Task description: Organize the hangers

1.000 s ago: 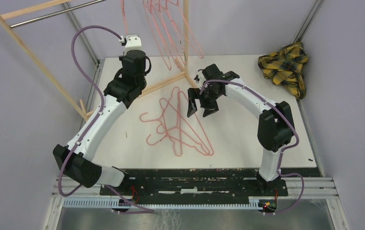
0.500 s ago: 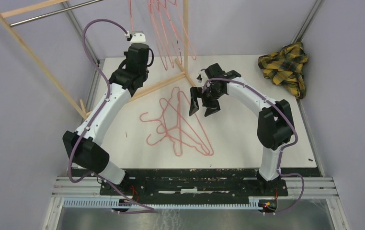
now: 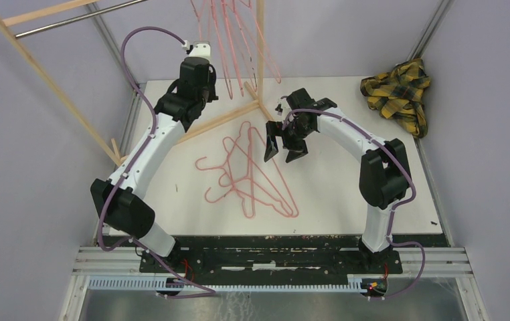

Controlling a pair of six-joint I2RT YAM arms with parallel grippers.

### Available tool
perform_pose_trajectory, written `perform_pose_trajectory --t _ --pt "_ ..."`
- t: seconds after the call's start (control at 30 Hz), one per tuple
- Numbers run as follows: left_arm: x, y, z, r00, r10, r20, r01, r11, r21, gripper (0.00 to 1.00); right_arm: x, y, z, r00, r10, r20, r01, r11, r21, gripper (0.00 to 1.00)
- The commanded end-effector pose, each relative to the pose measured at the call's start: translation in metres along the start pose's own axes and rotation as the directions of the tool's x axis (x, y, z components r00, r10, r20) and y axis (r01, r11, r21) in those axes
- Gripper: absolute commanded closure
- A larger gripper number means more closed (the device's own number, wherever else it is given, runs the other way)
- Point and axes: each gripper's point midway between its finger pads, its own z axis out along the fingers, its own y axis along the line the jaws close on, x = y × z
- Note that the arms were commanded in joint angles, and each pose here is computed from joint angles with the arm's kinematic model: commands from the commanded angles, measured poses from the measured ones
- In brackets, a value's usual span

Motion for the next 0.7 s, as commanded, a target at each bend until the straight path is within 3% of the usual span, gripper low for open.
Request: perform_pose_trajectory --t 0.0,0.17,0.37,0.67 --pt "0.002 -0.020 -0.007 1.000 -0.022 -0.020 0.024 0.994 0.110 0.84 -0.008 0.005 -0.006 0.999 -0.036 0.030 0.037 0.999 -0.019 0.00" --pt "-0.011 -0.023 -0.027 0.998 -0.060 0.036 0.053 0.984 0.172 0.50 -0.007 0.007 -0.010 0.998 -0.044 0.034 0.045 0.999 -0.017 0.00" --pt "-0.002 -0.024 -0.046 0.997 -0.068 0.038 0.057 0.971 0.234 0.25 -0.005 0.007 -0.011 0.998 -0.048 0.030 0.049 0.999 -0.017 0.00" --pt "0.029 -0.031 -0.076 0.991 -0.129 0.021 0.114 0.931 0.346 0.09 -0.004 0.002 -0.012 0.998 -0.058 0.027 0.057 0.998 0.007 0.00"
